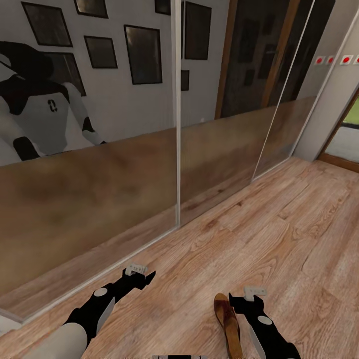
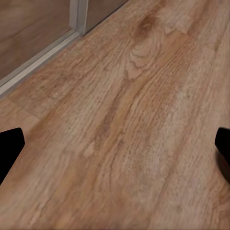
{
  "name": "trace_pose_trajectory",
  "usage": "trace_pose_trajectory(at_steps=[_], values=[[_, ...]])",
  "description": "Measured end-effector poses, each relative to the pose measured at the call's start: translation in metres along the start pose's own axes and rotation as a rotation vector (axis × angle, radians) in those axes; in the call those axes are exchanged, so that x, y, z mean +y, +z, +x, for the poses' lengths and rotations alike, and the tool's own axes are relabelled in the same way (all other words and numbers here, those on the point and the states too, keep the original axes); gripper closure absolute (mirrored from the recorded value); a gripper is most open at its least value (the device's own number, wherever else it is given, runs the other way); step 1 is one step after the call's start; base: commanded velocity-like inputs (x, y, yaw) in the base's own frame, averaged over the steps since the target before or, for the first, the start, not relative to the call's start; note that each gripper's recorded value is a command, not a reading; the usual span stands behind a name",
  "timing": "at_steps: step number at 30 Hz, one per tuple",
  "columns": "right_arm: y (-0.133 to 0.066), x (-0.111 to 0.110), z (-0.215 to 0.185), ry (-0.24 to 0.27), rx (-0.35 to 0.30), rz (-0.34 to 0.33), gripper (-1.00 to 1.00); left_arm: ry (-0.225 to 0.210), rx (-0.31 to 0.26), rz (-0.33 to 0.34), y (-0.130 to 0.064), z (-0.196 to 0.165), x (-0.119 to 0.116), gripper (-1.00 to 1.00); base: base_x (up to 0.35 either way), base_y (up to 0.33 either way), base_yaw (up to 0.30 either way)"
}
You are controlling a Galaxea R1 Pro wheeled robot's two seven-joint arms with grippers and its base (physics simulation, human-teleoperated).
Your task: Pick up the two gym shoes and the two sandals from the corridor floor and place them onto the hallstand (shoe rack) in the corridor, making sure they are on the rack and not on the floor. Arrange them so the two gym shoes are next to each other and the two sandals are next to each other.
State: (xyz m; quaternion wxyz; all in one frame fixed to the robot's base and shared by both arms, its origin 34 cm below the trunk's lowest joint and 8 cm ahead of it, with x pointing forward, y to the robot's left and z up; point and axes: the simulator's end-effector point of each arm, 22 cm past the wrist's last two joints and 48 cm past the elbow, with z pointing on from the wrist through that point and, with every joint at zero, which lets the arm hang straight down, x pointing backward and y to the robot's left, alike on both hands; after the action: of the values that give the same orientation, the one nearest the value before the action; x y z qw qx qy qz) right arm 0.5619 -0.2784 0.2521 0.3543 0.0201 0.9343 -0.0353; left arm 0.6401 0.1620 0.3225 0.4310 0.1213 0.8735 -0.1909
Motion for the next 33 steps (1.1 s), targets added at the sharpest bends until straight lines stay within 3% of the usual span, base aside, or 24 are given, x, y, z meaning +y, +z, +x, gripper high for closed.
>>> trace_pose_trajectory(at_steps=[8,33], values=[[0.01,0.001,0.016,0.0,0.001,-0.001,-1.0,0.0,-0.001,0.006,0.007,0.017,0.001,-1.0,0.0,0.0,0.0],[0.03,0.002,0.089,-0.01,0.135,0.0,-1.0,-0.058,0.118,0.013,0.025,0.095,0.006,-1.0,0.0,0.0,0.0]])
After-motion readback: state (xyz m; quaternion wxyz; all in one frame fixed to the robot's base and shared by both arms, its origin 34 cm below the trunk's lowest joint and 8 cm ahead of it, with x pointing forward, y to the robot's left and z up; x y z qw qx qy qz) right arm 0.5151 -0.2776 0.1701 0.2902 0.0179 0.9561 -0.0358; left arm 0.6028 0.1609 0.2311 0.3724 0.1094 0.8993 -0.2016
